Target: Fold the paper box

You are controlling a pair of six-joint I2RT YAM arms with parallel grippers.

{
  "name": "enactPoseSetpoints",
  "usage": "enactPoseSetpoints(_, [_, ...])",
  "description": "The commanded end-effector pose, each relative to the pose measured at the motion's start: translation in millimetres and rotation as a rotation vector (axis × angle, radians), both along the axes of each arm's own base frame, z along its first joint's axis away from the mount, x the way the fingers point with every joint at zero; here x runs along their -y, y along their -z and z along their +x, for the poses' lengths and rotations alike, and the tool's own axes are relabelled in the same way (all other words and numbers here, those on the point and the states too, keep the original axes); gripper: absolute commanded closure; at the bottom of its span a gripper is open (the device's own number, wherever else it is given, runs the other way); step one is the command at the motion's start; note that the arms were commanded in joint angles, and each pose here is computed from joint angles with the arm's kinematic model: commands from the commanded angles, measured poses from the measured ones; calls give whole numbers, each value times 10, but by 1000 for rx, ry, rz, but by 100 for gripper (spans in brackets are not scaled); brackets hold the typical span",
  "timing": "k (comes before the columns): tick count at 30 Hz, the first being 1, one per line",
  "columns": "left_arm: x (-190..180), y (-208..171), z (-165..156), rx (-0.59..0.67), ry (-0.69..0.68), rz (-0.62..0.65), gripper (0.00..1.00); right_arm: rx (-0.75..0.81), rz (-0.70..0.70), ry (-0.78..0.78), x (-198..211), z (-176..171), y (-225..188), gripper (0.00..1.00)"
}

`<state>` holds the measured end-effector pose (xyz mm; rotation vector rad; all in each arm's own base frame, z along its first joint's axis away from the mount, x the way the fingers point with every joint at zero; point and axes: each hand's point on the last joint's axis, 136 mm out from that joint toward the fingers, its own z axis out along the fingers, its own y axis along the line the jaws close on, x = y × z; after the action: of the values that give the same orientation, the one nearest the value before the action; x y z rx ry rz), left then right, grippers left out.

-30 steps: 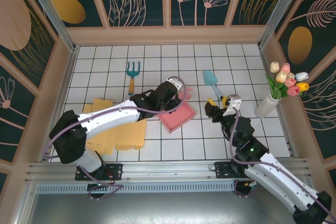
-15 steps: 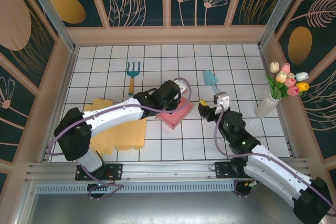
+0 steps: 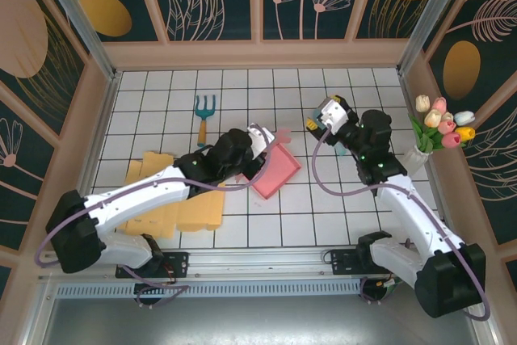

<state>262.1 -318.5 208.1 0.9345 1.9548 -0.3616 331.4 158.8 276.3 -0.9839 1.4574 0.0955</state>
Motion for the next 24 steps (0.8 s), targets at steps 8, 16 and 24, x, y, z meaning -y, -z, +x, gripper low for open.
enactPoseSetpoints(8, [79, -172, -110, 96, 116, -81, 98, -94, -228, -471, -393, -290, 610, 33])
enactPoseSetpoints(16, [96, -120, -111, 93, 124, -75, 98, -116, -229, -549, -472, -404, 744, 35])
enactPoseSetpoints(24, [94, -115, -140, 92, 138, -82, 98, -93, -242, -589, -525, -483, 659, 35])
